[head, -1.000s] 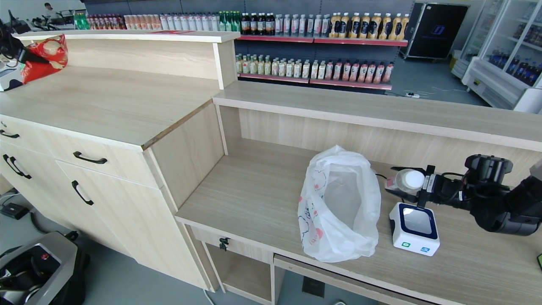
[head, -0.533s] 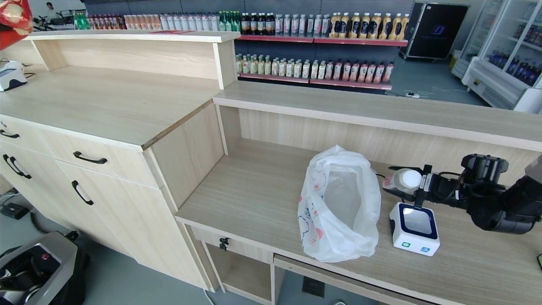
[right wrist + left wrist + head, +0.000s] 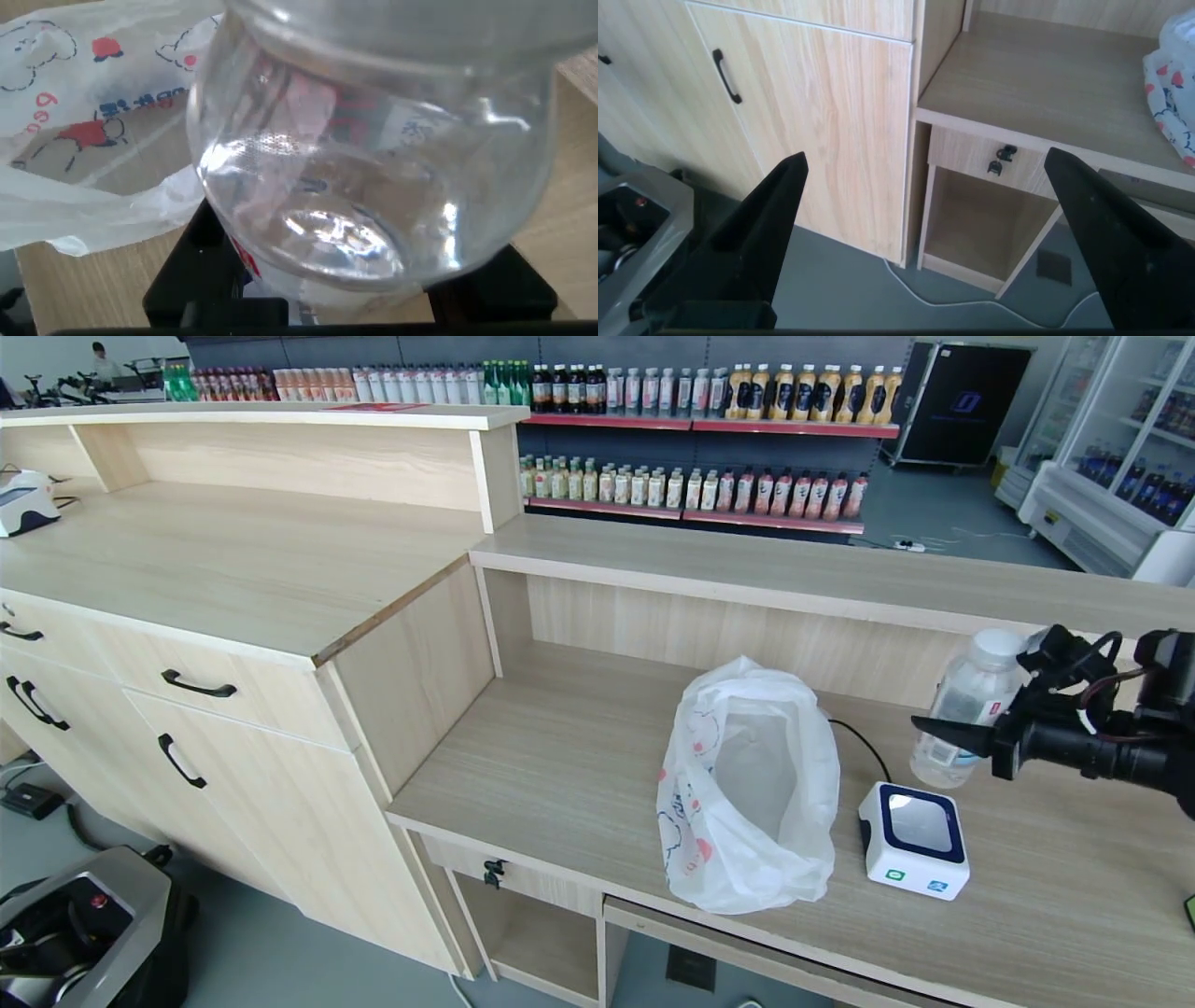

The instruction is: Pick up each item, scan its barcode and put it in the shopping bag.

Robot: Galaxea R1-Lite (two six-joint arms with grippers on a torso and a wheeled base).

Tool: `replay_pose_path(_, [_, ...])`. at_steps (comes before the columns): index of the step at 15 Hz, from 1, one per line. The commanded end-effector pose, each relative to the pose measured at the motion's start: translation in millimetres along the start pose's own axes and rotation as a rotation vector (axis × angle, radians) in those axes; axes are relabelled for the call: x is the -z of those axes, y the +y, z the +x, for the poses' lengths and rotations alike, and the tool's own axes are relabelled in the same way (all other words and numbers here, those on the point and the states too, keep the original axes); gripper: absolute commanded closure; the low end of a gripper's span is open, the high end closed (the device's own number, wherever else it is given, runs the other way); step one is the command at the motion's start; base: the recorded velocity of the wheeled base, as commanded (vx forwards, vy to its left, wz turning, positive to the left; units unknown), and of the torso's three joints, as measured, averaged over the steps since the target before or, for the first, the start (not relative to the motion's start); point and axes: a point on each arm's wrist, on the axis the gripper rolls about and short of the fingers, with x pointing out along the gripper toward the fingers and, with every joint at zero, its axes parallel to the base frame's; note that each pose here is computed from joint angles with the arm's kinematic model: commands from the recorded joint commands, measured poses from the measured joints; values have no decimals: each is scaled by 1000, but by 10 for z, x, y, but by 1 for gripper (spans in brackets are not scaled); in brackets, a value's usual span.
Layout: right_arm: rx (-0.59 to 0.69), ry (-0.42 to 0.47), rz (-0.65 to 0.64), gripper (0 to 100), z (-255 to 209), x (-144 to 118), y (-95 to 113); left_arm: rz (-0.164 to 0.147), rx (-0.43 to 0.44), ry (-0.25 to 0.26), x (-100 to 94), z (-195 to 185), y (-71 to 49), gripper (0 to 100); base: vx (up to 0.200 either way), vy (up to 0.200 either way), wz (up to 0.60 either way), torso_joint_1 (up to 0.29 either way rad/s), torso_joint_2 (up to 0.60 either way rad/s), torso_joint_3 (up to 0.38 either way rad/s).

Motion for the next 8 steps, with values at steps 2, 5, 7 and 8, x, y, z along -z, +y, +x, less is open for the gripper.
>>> replay_pose_path(2, [321,157,200,100,-819,-394,281,0,-1,0,0,0,0,0,0,0,0,0,0,0])
replay_pose_path(5, [335,143,183,100,-896,-452,350,0,-1,0,0,0,0,0,0,0,0,0,0,0])
replay_pose_path(7, [343,146,184,100,-931,-454,377,0,-1,0,0,0,0,0,0,0,0,0,0,0])
replay_pose_path(8, [354,139,178,100,-927,-482,360,0,-1,0,0,0,0,0,0,0,600,2,7,-7])
